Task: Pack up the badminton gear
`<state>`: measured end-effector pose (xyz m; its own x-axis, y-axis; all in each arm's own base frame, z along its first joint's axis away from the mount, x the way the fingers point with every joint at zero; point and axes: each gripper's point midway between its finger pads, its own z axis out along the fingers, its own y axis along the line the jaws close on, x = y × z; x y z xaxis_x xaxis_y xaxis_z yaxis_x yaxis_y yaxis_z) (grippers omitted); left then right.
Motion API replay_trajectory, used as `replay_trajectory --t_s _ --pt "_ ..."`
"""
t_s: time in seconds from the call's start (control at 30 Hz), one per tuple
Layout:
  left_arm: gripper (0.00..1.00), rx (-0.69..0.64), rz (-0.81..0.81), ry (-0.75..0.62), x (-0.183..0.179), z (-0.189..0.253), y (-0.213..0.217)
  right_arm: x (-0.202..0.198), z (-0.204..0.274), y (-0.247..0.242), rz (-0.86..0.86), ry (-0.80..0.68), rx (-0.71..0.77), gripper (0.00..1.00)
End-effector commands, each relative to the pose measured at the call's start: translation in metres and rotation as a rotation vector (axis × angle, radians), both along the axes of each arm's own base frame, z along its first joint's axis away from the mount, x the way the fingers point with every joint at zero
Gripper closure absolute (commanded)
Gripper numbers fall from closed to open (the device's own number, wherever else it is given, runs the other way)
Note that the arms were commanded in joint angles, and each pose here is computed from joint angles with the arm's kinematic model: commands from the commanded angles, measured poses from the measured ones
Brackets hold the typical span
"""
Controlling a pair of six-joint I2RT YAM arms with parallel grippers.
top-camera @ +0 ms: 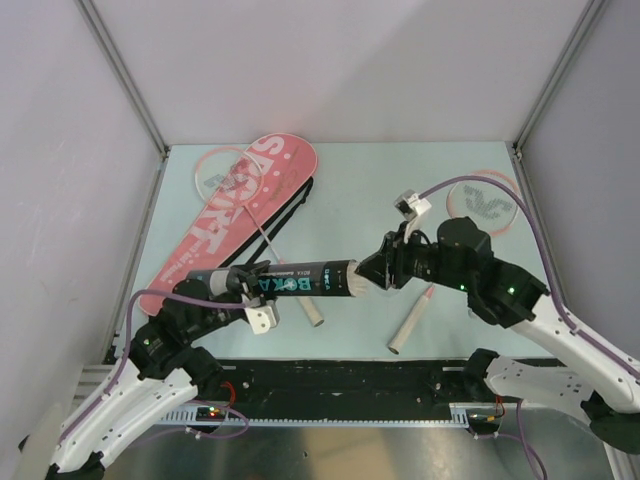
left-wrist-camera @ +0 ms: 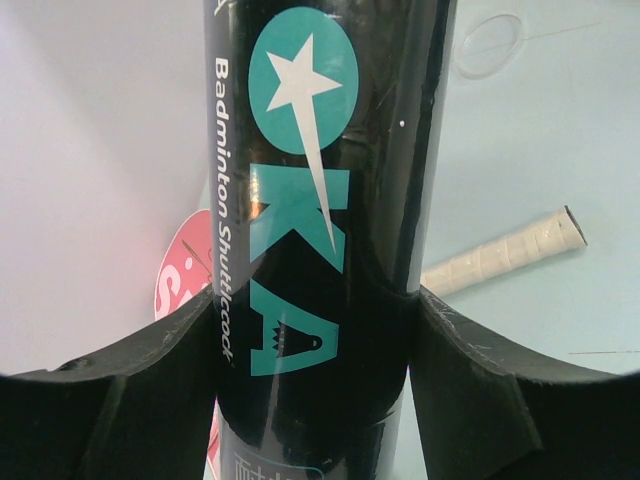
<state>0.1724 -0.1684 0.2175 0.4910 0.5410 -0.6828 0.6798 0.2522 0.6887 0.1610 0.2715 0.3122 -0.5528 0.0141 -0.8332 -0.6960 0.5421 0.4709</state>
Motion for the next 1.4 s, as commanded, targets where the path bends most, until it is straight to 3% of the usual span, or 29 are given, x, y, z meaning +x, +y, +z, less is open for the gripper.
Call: replay_trajectory --t_s 0.0,0.2,0.6,0.87,1.13,1.37 --pt "1.0 -0.114 -0.023 -0.098 -0.002 0.047 -0.006 0.001 0.02 -0.016 -0.049 -0.065 0.055 0.54" --pt "1.0 -0.117 -0.033 -0.091 -0.002 0.047 -0.008 -0.003 0.024 -0.025 -0.04 -0.073 0.065 0.4" --pt "1.0 -0.157 -0.067 -0.082 -0.008 0.056 -0.014 0.0 -0.005 0.006 0.077 -0.007 0.052 0.4" --pt "1.0 -0.168 -0.096 -0.072 -0.009 0.057 -0.02 0.004 -0.016 0.047 0.153 0.034 0.098 0.49" --pt "1.0 -0.151 -0.082 -0.097 -0.006 0.057 -0.018 0.003 -0.046 0.065 0.167 0.101 0.035 0.47" --pt "1.0 -0.145 0.059 -0.071 0.012 0.049 -0.003 0.018 -0.018 0.033 0.047 0.081 0.093 0.36"
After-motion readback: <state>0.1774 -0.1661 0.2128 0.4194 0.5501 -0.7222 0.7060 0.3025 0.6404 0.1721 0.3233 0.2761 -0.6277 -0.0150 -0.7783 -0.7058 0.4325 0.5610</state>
